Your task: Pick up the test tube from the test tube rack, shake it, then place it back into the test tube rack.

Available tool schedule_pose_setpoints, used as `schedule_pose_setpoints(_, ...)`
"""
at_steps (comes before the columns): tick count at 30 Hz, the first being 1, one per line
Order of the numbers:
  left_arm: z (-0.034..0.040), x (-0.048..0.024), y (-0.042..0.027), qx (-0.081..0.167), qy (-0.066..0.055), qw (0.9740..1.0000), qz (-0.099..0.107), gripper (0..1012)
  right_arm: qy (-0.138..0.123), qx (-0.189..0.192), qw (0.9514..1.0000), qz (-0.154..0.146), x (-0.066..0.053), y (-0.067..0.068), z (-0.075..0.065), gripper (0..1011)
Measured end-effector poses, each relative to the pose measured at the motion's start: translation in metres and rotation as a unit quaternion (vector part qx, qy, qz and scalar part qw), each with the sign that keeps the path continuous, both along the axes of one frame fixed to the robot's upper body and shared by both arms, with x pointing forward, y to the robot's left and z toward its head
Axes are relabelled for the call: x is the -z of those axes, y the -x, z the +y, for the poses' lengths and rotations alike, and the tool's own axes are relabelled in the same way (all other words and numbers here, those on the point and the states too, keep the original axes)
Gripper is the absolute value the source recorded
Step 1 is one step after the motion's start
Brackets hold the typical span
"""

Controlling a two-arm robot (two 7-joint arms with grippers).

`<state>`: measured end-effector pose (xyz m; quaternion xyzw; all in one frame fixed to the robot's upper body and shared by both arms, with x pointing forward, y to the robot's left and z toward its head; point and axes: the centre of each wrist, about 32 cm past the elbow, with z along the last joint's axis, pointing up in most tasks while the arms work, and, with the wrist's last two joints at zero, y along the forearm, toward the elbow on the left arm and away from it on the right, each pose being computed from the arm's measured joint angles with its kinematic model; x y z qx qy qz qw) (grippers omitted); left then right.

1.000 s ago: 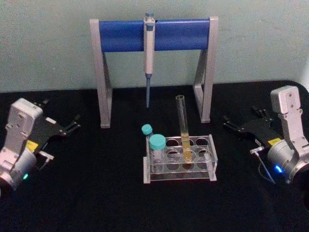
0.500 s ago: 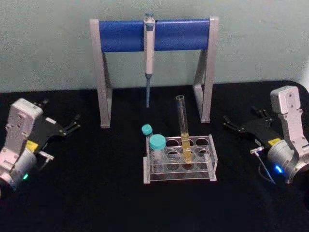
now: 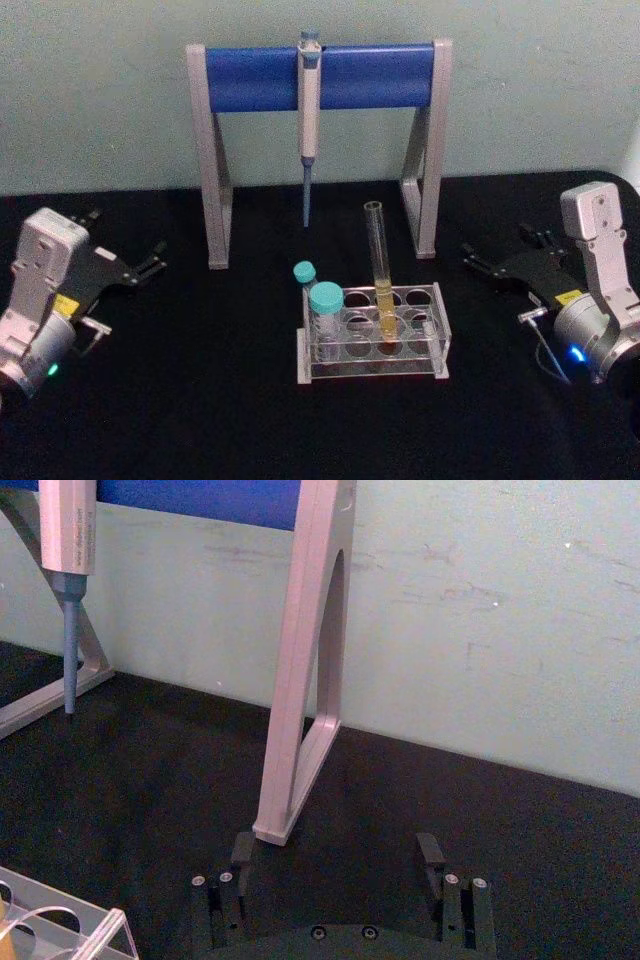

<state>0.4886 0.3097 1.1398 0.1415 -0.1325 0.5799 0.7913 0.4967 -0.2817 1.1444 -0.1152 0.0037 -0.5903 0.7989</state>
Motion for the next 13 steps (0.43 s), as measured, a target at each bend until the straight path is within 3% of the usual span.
schedule_pose_setpoints(13,0.0,0.0,0.0,0.0,0.0,1.0,0.0,1001,0.0,0.0,1.0,0.0,0.0,0.0,0.0,1000)
